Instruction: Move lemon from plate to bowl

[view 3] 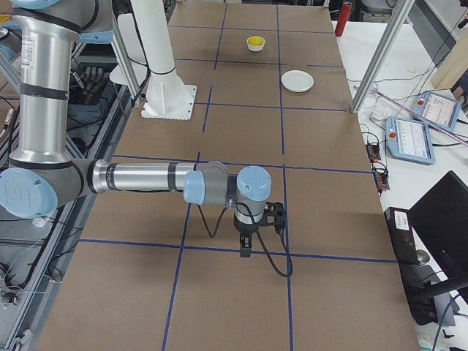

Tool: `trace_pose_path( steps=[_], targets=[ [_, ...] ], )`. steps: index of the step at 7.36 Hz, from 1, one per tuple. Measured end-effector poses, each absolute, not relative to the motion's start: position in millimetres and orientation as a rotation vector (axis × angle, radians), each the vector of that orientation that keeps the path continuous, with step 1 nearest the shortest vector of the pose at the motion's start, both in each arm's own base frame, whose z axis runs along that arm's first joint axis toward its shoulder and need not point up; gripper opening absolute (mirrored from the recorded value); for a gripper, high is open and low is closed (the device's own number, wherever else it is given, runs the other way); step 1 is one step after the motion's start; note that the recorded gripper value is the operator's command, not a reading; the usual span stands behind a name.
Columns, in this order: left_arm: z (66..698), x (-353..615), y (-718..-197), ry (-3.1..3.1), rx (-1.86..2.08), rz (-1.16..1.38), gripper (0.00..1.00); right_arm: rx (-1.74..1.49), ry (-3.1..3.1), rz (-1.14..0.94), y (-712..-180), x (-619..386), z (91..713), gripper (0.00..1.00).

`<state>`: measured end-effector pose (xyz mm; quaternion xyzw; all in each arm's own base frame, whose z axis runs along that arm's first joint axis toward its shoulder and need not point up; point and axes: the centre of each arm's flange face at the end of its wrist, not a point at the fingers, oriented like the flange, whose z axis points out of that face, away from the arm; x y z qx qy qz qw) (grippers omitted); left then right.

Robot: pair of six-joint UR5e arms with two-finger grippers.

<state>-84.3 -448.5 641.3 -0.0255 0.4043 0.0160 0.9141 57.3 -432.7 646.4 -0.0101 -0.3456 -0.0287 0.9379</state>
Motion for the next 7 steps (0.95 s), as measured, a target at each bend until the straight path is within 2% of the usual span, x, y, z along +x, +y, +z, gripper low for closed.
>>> trace_pose_path(
  steps=[7],
  targets=[
    [636.0, -85.2, -454.9, 0.828, -0.040, 0.039, 1.00, -0.021, -0.706, -0.059, -432.7, 57.3, 646.4, 1.00]
  ],
)
